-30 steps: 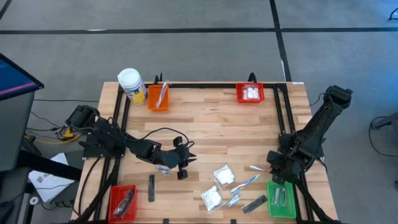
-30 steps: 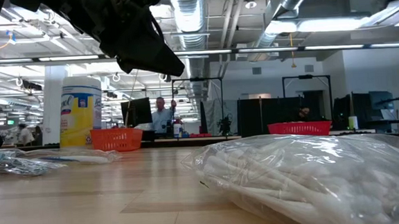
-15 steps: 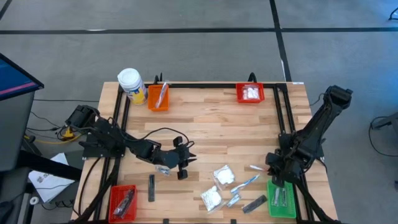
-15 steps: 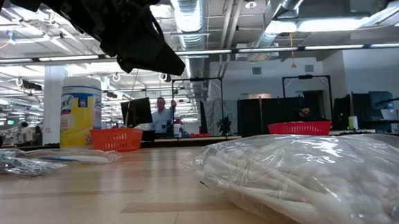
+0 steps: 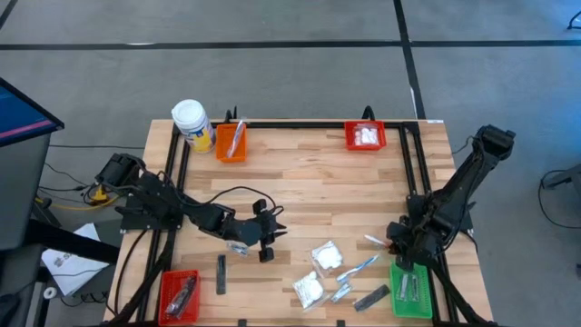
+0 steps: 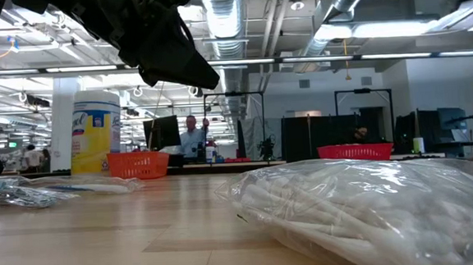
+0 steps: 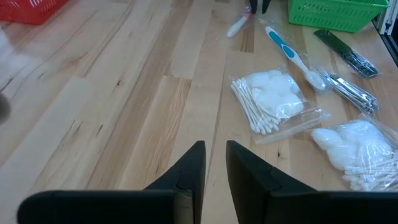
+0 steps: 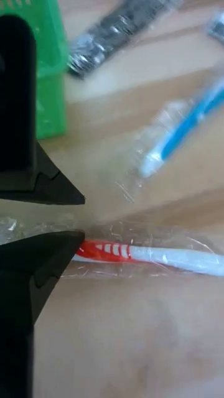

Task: Pick & Place Travel size toiletries
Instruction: Put the right red toothbrush into the orange bin

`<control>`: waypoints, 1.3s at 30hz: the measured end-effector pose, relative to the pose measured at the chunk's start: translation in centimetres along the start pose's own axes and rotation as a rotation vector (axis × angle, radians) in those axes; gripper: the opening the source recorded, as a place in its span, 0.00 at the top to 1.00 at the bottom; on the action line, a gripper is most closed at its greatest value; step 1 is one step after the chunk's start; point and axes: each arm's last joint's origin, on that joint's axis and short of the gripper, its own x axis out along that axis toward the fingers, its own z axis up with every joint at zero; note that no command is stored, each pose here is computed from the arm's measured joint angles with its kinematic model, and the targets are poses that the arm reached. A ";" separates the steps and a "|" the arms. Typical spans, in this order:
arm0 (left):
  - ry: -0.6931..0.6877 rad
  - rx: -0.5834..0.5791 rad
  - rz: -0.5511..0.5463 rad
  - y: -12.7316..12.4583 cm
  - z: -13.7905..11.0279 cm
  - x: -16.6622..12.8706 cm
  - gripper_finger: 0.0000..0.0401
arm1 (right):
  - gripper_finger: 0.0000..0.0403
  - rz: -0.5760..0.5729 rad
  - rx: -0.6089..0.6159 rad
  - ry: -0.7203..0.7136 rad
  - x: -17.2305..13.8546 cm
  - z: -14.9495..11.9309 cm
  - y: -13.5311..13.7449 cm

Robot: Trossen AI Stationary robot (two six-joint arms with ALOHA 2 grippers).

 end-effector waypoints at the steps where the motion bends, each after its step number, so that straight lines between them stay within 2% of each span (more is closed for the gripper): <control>1: 0.000 0.000 0.000 0.0 0.0 0.0 0.86 | 0.83 -0.018 0.001 -0.018 0.0 0.1 -0.1; 8: -0.001 0.002 0.000 0.0 0.0 0.0 0.86 | 0.88 -0.084 0.015 -0.075 0.1 1.1 -0.7; 17: -0.001 0.002 0.000 0.0 0.0 0.0 0.86 | 0.99 0.015 -0.044 -0.129 -2.3 3.2 2.2; 24: -0.001 0.002 0.000 0.0 0.0 0.0 0.86 | 0.98 -0.125 0.020 -0.039 -2.4 2.5 0.8; 29: -0.002 0.002 0.000 0.0 0.0 0.0 0.86 | 1.00 -0.129 0.007 0.044 -2.4 2.3 0.5; 39: -0.002 0.000 0.003 0.1 0.1 0.1 0.86 | 1.00 -0.130 0.040 0.032 -2.3 2.8 0.4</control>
